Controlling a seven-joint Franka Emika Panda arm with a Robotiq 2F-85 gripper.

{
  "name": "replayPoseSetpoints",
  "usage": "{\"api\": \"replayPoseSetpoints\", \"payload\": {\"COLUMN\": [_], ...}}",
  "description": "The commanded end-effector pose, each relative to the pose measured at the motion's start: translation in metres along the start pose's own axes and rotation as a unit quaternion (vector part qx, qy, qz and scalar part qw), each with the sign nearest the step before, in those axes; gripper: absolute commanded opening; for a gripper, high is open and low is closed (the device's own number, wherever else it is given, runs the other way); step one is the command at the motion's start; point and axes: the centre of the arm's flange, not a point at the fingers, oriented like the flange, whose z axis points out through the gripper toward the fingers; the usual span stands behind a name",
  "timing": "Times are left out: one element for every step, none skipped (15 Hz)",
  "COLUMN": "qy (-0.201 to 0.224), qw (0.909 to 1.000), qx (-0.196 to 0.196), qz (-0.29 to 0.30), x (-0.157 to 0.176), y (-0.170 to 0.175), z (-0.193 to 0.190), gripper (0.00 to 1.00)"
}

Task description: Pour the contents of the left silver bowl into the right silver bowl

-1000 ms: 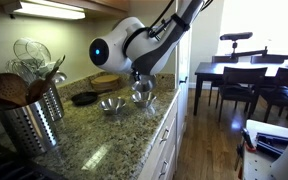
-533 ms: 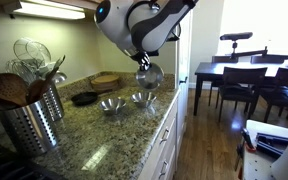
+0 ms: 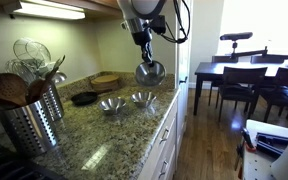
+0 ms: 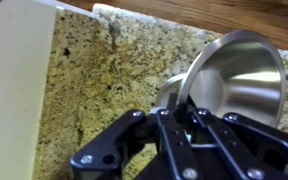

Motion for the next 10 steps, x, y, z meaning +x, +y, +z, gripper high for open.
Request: {"api": "replayPoseSetpoints", "payload": {"qy": [0.022, 0.028, 0.034, 0.039, 0.043, 0.046, 0.045, 0.045, 0.042, 0.037], "qw": [0.9946, 0.9910, 0.9865, 0.9813, 0.9751, 0.9681, 0.9605, 0.9521, 0.9431, 0.9337], "qx": [0.094, 0.120, 0.147, 0.172, 0.198, 0.223, 0.247, 0.271, 0.294, 0.316], "qz": [-0.039, -0.051, -0.065, -0.076, -0.091, -0.105, -0.120, -0.134, -0.149, -0.164], "x": [-0.007, -0.006, -0.003, -0.001, 0.001, 0.003, 0.007, 0.008, 0.011, 0.013], "y": [-0.010, -0.015, -0.023, -0.029, -0.037, -0.043, -0.050, -0.056, -0.064, -0.070], "z": [-0.002, -0.002, 0.000, 0.001, 0.003, 0.004, 0.009, 0.012, 0.020, 0.024], "gripper": [0.08, 0.08, 0.08, 0.08, 0.08, 0.08, 0.08, 0.08, 0.08, 0.08]}}
